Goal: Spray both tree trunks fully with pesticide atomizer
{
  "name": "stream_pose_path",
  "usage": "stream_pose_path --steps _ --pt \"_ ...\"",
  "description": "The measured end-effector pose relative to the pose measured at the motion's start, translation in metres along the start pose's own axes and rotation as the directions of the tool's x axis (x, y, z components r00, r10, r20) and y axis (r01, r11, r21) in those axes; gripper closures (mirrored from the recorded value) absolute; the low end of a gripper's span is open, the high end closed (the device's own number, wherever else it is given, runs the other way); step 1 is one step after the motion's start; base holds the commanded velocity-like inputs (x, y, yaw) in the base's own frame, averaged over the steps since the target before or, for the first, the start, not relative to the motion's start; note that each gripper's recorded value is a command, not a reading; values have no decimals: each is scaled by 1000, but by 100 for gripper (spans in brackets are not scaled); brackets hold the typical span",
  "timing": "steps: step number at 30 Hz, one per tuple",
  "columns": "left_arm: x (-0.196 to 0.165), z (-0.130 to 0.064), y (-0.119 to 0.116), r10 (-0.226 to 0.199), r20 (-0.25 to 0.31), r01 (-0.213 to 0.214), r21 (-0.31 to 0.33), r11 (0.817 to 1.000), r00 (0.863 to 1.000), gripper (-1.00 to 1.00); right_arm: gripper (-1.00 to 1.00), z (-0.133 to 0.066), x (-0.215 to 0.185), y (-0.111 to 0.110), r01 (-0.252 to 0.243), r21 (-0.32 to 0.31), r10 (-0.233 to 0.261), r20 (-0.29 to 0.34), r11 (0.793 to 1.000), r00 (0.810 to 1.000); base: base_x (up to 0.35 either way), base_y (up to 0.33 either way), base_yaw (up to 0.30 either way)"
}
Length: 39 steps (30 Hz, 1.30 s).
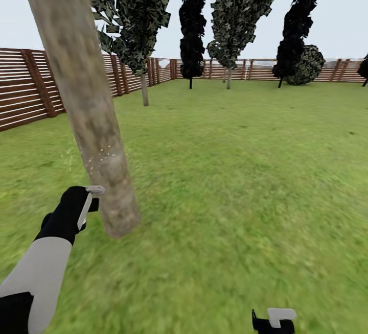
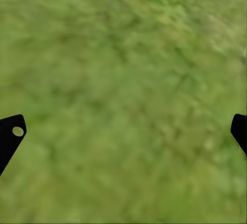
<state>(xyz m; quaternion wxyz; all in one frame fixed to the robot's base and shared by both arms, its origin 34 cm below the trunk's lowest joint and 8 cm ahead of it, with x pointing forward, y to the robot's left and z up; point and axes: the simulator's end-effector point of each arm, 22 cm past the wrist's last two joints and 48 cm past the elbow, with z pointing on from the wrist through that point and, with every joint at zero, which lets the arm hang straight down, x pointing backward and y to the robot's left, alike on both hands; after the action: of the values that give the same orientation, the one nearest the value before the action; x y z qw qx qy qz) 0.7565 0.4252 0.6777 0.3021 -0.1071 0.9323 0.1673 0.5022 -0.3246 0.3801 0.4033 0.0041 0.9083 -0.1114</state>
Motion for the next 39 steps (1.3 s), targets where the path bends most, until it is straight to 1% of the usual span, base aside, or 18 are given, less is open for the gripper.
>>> stream_pose_path --steps 7,8,11,15,18,19,21,22,24,25,28,30,32,33,34,36,37,39 --pt "3 1 0 -1 -6 1 -1 1000 1000 100 -100 0 0 0 0 0 0 -1 1000 1000 231 -185 1" --pt "11 4 2 1 -16 -1 -5 1000 1000 100 -100 0 0 0 0 0 0 -1 1000 1000 121 -248 0" --pt "50 20 13 15 -51 -16 -26 1000 999 100 -100 0 0 0 1 -1 -1 -1 1000 1000 28 -266 0" --pt "58 23 12 12 -61 -13 -20 1000 998 100 -100 0 0 0 1 0 -1 -2 1000 1000 -22 -176 15" --pt "59 23 13 13 -62 -14 -22 1000 998 100 -100 0 0 0 1 -1 -1 -1 1000 1000 -3 -12 213" --pt "74 28 12 16 -78 -17 -20 1000 997 100 -100 0 0 0 1 0 -1 -1 1000 1000 0 -1 266" --pt "81 35 13 -7 -25 7 -15 1000 1000 100 -100 0 0 0 1 0 -1 -1 1000 1000 38 0 270" --pt "86 40 17 -29 -18 28 -15 999 999 100 -100 0 0 0 1 0 -1 0 1000 1000 85 0 271" --pt "95 46 23 -65 -29 65 -15 998 997 100 -100 0 0 0 0 1 0 0 1000 1000 106 0 270" --pt "96 47 22 -73 -30 72 -11 997 997 100 -100 0 0 0 0 1 0 0 1000 1000 29 0 249" --pt "96 46 12 -72 -26 72 5 997 997 100 -100 0 0 0 1 1 -1 0 1000 1000 7 0 68" --pt "102 48 11 -64 -41 65 11 998 997 100 -100 0 0 0 1 1 -1 0 1000 1000 0 0 5" --pt "128 58 9 -49 -102 50 11 999 994 100 -100 0 0 0 1 0 -1 -1 1000 1000 0 0 1" --pt "132 59 7 -43 -110 45 13 999 993 100 -100 0 0 0 1 0 -1 0 1000 1000 22 -6 0" --pt "133 59 5 -41 -111 43 16 999 993 100 -100 0 0 0 1 0 -1 0 1000 1000 155 -98 0" --pt "121 61 6 -53 -52 54 15 998 997 100 -100 0 0 0 1 0 -1 -1 1000 1000 215 -145 0" --pt "118 62 6 -58 -37 59 16 998 998 100 -100 0 0 0 1 -1 -1 -1 1000 1000 232 -158 0" --pt "115 62 6 -61 -25 61 18 998 998 100 -100 0 0 0 2 -1 -2 -1 1000 1000 210 -186 0"
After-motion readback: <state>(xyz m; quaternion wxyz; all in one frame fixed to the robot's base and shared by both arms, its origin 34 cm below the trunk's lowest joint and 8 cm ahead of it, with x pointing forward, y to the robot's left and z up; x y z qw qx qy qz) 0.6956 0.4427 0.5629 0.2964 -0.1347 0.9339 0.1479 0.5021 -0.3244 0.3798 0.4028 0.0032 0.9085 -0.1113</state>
